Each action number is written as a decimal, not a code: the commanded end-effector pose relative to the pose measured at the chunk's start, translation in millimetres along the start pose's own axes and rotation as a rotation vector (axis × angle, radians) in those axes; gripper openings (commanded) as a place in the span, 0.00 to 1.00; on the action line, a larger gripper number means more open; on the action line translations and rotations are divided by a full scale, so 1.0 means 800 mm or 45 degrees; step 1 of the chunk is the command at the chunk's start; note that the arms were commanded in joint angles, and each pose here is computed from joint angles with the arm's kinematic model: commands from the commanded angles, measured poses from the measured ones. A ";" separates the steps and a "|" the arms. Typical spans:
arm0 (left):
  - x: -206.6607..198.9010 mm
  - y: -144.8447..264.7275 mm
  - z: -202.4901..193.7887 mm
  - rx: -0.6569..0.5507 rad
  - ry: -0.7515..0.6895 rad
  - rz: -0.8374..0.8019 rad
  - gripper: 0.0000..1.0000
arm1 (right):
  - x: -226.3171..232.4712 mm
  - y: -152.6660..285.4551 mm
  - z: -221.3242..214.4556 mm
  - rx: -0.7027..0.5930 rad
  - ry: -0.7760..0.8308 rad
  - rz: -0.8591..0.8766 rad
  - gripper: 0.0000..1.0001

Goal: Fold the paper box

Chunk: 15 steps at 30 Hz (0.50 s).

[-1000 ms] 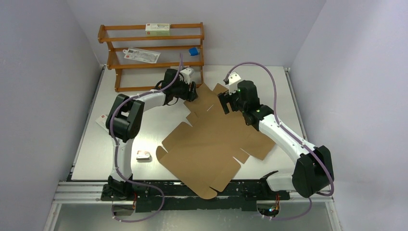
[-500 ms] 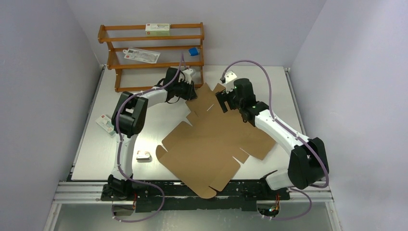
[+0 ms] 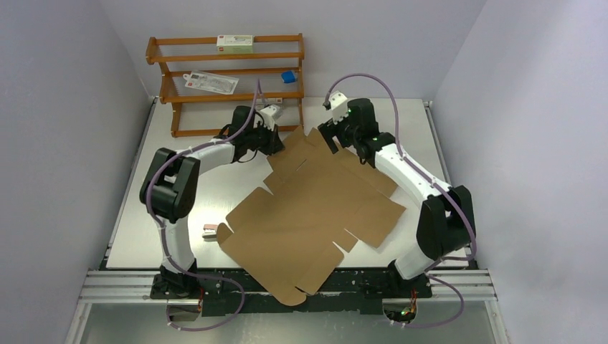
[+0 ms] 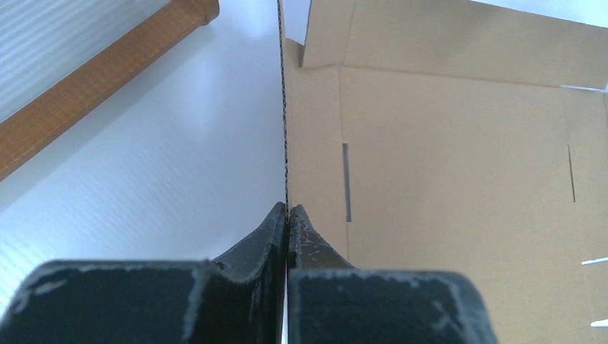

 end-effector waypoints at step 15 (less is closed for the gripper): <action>-0.016 0.081 0.034 -0.250 -0.138 0.099 0.05 | -0.012 -0.063 -0.055 0.171 -0.038 0.317 0.85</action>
Point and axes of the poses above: each gripper's point midway between its finger pads, its own y axis back along the fingers, its own x axis along the line the jaws close on, z = x × y, the point moved 4 cm from there along y, back along the fingers, and after that the axes turned 3 degrees about -y, right-handed, at the moved point
